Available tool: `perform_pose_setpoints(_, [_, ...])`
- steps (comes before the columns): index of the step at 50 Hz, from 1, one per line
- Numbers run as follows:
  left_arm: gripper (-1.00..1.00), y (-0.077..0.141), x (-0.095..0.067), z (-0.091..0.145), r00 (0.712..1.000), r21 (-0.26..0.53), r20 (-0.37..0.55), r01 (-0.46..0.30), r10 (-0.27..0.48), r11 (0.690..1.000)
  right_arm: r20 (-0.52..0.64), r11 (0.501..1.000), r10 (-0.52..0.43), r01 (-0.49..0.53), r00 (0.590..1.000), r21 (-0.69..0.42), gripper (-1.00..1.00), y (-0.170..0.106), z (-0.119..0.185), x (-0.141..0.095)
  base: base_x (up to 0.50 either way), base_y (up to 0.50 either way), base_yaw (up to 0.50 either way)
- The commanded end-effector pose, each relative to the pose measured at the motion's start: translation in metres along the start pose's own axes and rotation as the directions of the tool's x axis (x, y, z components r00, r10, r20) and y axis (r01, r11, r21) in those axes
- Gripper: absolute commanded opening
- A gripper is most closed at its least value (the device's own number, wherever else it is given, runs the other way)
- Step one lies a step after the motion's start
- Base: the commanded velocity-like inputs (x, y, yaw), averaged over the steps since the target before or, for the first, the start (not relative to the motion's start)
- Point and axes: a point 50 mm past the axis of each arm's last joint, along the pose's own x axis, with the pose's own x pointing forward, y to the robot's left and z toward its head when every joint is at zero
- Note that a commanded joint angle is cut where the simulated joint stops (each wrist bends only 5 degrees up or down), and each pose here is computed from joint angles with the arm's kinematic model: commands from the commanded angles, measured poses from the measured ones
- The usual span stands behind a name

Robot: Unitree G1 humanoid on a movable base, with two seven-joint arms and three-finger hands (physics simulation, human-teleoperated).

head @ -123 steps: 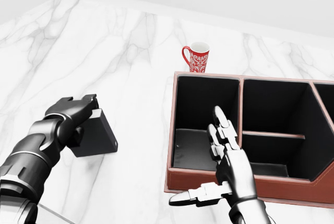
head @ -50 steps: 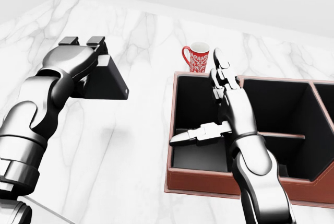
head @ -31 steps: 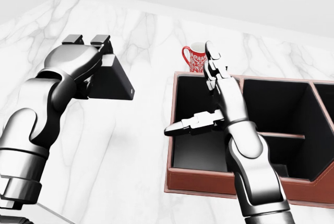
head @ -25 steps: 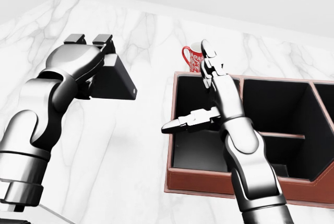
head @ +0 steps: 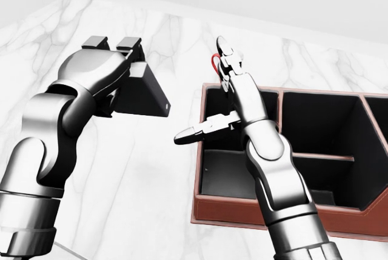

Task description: Pick up the book and place it in the right compartment of the caddy.

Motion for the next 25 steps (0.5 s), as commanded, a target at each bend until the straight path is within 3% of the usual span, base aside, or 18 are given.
perform_pose_setpoints(1, [-1.0,0.015,-0.012,0.008,0.998,0.024,0.016,-0.061,0.061,0.998,-0.001,1.0,0.018,-0.018,1.0,-0.012,1.0,0.006,0.005,0.009,0.0,0.0,0.0])
perform_pose_setpoints(16, [-1.0,0.02,-0.027,0.018,0.997,0.027,0.044,-0.06,0.059,0.998,-0.002,0.999,0.04,-0.04,0.999,-0.01,1.0,0.014,0.003,0.013,0.0,0.0,0.0])
perform_pose_setpoints(25, [-1.0,0.02,-0.025,0.019,0.997,0.028,0.044,-0.064,0.062,0.998,-0.006,0.998,0.057,-0.058,0.998,-0.015,1.0,0.021,0.0,0.01,0.0,0.0,0.0])
